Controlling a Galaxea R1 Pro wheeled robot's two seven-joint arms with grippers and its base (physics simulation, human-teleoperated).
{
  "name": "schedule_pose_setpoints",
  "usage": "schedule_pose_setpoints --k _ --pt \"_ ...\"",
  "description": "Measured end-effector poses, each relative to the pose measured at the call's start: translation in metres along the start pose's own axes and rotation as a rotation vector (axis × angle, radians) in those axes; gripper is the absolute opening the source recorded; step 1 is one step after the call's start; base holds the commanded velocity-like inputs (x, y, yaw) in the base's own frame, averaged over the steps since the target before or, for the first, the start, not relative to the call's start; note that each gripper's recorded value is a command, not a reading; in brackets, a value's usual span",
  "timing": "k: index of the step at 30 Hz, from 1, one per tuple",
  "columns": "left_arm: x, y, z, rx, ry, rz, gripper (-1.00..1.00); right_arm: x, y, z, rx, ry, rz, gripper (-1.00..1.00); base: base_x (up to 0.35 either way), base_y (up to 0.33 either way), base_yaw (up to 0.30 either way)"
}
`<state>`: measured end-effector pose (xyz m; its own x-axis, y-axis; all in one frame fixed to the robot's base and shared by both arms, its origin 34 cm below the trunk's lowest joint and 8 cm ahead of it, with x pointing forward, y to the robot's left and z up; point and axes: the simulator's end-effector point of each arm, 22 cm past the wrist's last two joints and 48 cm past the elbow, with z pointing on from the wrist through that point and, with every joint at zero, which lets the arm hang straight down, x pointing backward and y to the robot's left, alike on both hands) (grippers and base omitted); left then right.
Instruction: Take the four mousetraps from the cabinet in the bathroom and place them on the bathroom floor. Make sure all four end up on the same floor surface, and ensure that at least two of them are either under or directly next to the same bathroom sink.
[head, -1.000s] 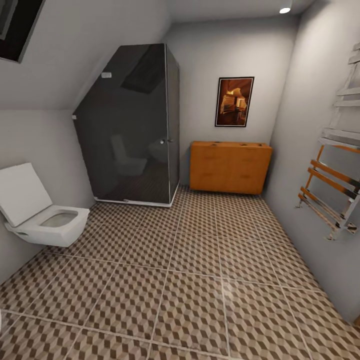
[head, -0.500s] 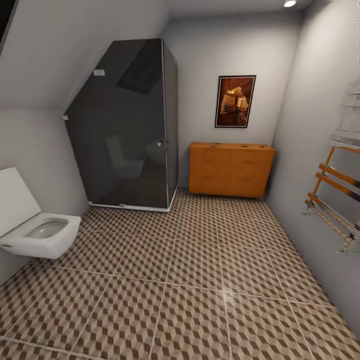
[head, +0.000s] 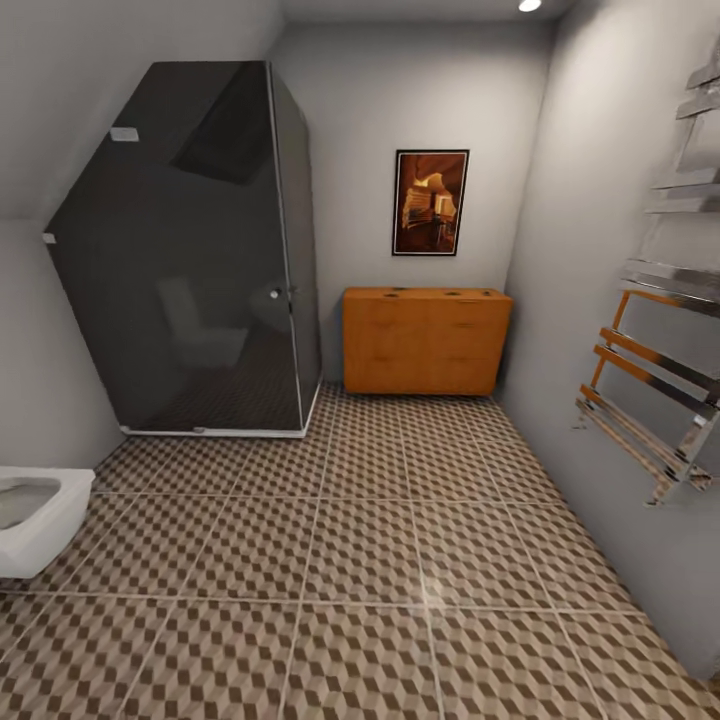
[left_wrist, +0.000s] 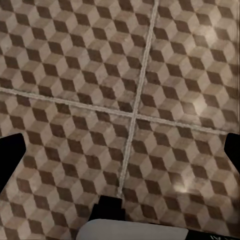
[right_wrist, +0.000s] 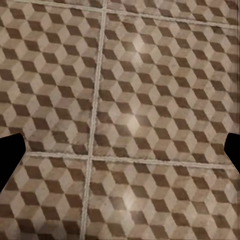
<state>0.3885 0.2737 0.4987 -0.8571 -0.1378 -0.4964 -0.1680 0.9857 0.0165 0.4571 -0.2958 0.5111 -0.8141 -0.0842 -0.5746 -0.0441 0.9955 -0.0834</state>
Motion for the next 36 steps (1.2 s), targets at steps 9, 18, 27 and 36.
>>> schedule_pose_setpoints --k 9,18,27,36 --pt "0.000 0.000 0.000 0.000 0.000 0.000 1.00 0.000 0.000 0.000 0.000 0.000 0.000 1.00 0.327 0.000 -0.261" --pt "0.004 0.001 0.000 0.000 0.009 0.002 1.00 0.000 0.000 0.000 0.000 0.000 0.001 1.00 0.314 0.000 -0.119" --pt "0.013 -0.003 0.000 0.005 0.027 0.005 1.00 0.000 0.000 0.000 0.000 0.001 0.001 1.00 0.084 0.000 -0.013" --pt "0.009 -0.004 -0.006 0.006 0.026 0.003 1.00 -0.004 0.000 -0.005 0.000 0.001 0.000 1.00 0.007 0.000 -0.001"
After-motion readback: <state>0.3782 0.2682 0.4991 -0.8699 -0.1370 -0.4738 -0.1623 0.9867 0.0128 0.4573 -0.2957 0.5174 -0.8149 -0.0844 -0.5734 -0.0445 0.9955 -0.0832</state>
